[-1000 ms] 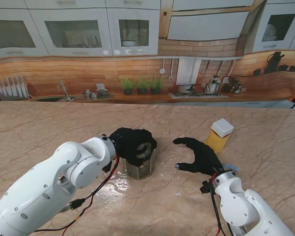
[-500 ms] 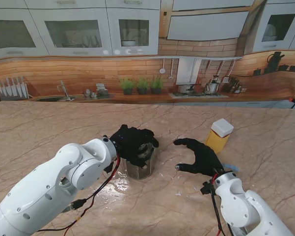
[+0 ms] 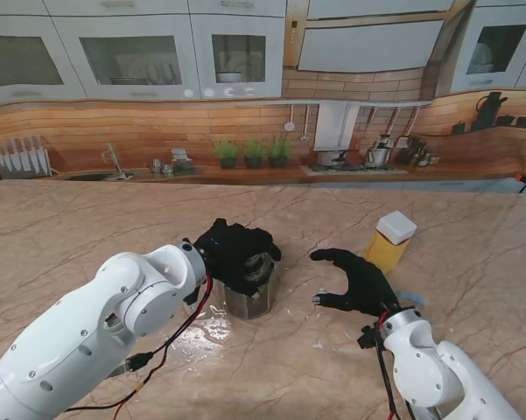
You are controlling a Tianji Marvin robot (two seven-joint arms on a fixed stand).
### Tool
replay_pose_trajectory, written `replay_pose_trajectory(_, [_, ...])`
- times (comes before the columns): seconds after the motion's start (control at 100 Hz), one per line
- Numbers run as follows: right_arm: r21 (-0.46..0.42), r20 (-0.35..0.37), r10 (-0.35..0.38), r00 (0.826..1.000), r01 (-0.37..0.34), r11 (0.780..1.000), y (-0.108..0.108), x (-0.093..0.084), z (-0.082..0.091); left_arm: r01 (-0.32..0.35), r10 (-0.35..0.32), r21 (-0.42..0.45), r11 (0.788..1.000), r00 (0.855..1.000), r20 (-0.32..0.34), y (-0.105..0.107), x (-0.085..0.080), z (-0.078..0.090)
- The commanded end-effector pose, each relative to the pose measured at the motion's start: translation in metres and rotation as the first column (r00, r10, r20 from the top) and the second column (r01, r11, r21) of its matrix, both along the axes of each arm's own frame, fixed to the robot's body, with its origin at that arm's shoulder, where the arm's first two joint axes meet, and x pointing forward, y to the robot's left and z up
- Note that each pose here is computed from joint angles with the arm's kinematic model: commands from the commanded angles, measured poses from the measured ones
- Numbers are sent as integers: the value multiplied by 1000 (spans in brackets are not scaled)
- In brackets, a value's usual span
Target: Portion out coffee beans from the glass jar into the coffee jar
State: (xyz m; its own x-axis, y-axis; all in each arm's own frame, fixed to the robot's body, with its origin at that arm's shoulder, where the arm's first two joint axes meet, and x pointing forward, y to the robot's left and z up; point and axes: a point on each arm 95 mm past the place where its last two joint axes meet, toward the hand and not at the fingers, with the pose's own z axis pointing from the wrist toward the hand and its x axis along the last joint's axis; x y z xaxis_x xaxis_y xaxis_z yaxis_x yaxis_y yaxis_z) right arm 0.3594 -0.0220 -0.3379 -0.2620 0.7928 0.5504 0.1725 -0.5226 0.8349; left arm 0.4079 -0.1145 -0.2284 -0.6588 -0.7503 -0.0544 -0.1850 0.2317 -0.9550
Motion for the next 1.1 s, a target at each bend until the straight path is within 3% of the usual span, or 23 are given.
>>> replay_pose_trajectory(0.0, [8, -2, 3, 1000, -2, 1000, 4, -2, -1, 8, -8, -7, 1000, 1000, 5, -1, -3, 3])
replay_pose_trajectory(0.26, [8, -7, 7, 1000, -7, 1000, 5, -1, -1, 30, -28, -38, 999, 997, 68, 0, -3, 18])
replay_pose_trajectory(0.66, [1, -4, 14, 1000, -14, 1000, 5, -1, -1, 78, -78, 8, 997, 985, 156, 10, -5, 36])
replay_pose_trajectory(1.09, [2, 4, 11, 1000, -11, 1000, 3, -2, -1, 82, -91, 65, 995, 984, 151, 4, -1, 23])
